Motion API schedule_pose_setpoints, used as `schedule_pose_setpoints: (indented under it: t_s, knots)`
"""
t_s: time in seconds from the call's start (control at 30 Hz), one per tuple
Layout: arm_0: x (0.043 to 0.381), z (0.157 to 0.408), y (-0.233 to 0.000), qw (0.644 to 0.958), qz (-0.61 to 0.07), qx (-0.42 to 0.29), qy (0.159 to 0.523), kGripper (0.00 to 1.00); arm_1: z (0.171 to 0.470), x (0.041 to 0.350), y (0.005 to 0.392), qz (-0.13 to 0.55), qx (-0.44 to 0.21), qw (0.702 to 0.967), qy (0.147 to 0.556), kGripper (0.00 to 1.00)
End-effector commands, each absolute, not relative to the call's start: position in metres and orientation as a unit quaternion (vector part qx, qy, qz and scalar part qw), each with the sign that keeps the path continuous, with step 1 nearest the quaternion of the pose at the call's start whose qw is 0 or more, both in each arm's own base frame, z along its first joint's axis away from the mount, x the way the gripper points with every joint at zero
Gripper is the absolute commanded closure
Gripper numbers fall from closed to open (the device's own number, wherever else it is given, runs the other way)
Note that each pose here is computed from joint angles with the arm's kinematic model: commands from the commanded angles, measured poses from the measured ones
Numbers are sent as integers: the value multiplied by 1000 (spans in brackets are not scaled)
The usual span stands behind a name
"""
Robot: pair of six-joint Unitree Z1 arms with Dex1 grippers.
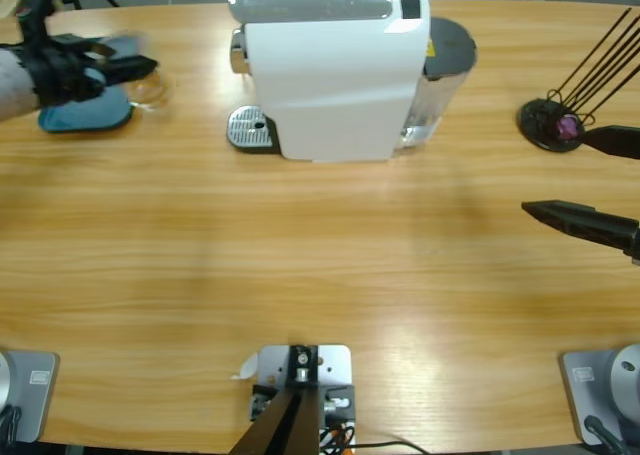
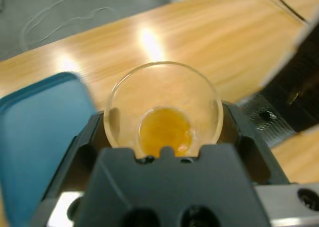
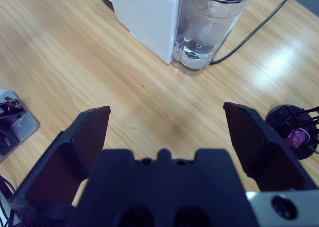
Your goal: Pour coffee
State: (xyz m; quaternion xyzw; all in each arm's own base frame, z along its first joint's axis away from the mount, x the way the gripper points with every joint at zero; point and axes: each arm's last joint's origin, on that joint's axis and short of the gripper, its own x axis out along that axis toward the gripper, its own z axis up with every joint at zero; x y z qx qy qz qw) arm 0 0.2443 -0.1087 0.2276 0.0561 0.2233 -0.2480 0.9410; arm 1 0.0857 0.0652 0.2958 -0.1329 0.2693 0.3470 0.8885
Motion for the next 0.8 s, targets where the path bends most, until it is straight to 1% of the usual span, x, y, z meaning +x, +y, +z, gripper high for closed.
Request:
schedule_pose_setpoints:
  t_s: [0.03, 0.1, 0.13, 0.27, 0.53, 0.8]
  knots:
    - [247, 219, -56, 959, -141, 24, 243, 493, 284, 85, 66, 346, -133, 883, 289, 4]
    - [251, 215, -47, 961, -121, 19, 249, 482, 284, 85, 66, 346, -133, 883, 288, 4]
    - [255, 213, -42, 962, -110, 15, 250, 460, 284, 85, 66, 346, -133, 883, 288, 4]
    - [264, 205, -30, 963, -86, 5, 256, 459, 285, 85, 66, 346, -133, 883, 286, 4]
    - [274, 183, -28, 952, -77, -8, 296, 455, 285, 84, 65, 346, -133, 884, 285, 4]
    - [283, 173, -24, 948, -70, -11, 310, 455, 285, 84, 65, 346, -132, 884, 285, 4]
